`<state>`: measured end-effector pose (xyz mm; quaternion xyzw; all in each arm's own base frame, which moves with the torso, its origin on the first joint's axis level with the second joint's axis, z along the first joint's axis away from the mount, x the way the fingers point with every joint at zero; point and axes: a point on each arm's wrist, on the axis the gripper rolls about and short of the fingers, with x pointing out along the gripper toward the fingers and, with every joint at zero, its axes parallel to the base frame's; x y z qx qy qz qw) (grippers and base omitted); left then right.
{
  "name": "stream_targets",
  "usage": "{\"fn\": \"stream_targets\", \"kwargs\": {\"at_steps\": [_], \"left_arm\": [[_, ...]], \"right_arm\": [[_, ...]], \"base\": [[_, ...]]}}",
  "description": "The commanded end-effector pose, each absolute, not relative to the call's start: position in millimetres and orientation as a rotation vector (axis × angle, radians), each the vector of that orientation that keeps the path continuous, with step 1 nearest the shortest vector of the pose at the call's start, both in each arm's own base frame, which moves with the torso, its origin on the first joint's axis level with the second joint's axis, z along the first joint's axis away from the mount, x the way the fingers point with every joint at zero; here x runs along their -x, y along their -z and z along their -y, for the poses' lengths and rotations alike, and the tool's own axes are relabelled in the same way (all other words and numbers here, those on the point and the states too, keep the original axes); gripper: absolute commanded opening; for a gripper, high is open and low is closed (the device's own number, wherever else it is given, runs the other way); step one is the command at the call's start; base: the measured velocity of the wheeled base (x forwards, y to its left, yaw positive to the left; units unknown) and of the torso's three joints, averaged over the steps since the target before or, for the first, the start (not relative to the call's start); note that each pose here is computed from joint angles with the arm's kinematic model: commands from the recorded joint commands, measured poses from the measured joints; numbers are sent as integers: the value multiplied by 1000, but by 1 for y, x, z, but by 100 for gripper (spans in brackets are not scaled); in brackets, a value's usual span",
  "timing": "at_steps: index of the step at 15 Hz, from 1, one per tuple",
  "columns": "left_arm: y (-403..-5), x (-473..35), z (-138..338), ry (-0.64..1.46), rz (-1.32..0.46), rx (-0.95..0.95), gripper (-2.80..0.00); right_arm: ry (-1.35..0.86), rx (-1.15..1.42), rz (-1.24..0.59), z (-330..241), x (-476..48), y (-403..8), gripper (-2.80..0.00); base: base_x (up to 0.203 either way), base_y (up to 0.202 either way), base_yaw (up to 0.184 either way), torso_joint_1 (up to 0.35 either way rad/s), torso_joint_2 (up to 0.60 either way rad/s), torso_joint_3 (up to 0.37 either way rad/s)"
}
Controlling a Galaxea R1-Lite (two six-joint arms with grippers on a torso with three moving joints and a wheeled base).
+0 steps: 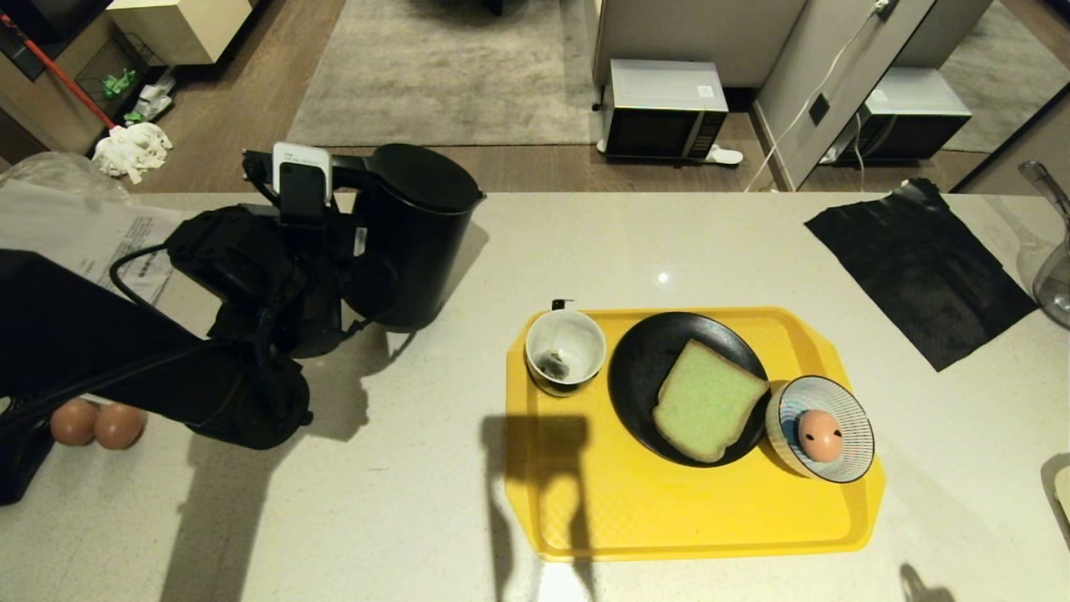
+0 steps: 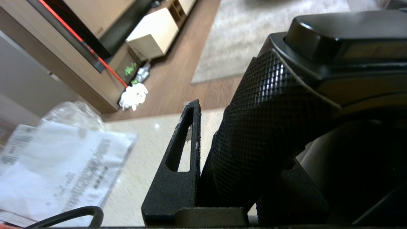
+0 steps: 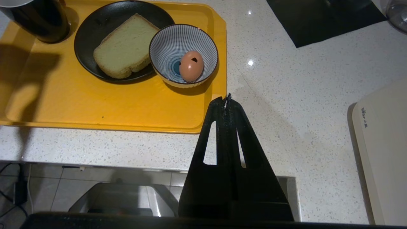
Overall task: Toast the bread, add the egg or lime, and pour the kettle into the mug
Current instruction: Put the kettle back
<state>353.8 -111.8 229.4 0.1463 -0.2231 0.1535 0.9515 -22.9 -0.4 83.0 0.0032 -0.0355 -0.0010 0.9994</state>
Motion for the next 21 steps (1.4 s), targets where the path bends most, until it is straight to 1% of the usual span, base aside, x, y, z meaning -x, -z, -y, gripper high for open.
{"fn": "stream_targets", "kwargs": {"at_steps": [1,6,19,20,21], "left_arm": [[-216,-363,115,-308,431,-308,-280],[-217,-376,120,-315,461,-291,-280],[-215,-374,128,-296,457,-293,-280],[-216,-374,129,-296,458,-297,0],[-218,-372,131,-292,462,-299,0]], "right_arm": [[2,-6,44,0,21,-76,-280],[1,-7,44,0,21,-76,-280],[2,-6,44,0,21,-76,-280],[1,-7,43,0,21,-75,-280],[2,-6,43,0,21,-75,-280]], "base": [[0,0,0,0,0,0],[0,0,0,0,0,0],[0,0,0,0,0,0],[0,0,0,0,0,0],[0,0,0,0,0,0]]}}
